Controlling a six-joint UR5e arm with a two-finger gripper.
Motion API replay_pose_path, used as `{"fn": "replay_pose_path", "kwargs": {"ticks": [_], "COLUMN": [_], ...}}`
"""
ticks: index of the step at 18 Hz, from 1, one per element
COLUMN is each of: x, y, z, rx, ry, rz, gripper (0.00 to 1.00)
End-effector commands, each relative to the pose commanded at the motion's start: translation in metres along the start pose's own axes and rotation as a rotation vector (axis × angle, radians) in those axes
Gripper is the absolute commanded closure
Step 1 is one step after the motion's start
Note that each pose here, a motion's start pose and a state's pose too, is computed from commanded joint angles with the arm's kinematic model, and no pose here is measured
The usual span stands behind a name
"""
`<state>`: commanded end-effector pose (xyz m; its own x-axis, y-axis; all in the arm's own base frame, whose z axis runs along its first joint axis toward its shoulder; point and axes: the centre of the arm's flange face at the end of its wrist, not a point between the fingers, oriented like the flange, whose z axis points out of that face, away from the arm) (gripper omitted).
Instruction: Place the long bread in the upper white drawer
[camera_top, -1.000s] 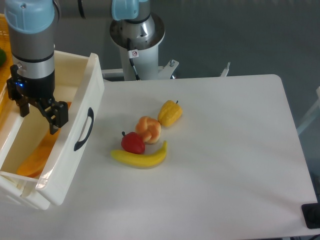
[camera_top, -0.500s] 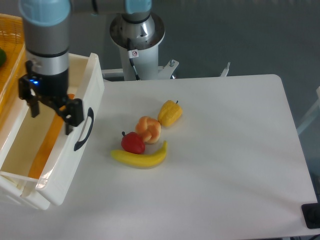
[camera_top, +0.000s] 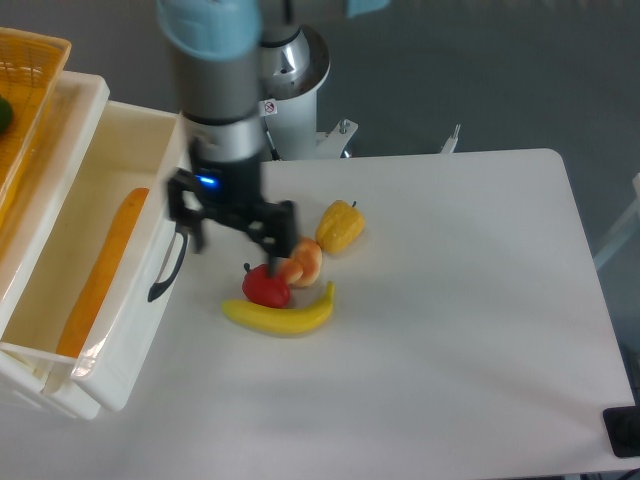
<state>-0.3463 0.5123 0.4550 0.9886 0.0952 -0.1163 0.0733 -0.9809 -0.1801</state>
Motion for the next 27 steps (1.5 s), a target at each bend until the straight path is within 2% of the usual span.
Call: {"fn": "replay_pose_path", "kwargs": {"ticks": [4, 9, 11, 12, 14, 16, 20, 27], "x": [-0.020, -0.034, -0.054, -0.061, -0.074, -0.090, -0.107, -0.117], "y": [0.030, 0.038, 0.037, 0.039, 0.043, 0.041, 0.044, 0.051], "z": [0.054, 0.127, 0.142, 0.152, 0.170, 0.184, 0.189, 0.199], "rx": [-0.133, -0.284, -0.250, -0.237, -0.194, -0.160, -0.149, -0.175], "ry": [0.004, 0.011, -0.016, -0.007, 0.061, 0.104, 0.117, 0.109], "rz": [0.046, 0.053, 0.029, 0.017, 0.000, 0.070, 0.257, 0.259], "gripper": [0.00, 0.00, 0.00, 0.00, 0.00, 0.00, 0.00, 0.00]}}
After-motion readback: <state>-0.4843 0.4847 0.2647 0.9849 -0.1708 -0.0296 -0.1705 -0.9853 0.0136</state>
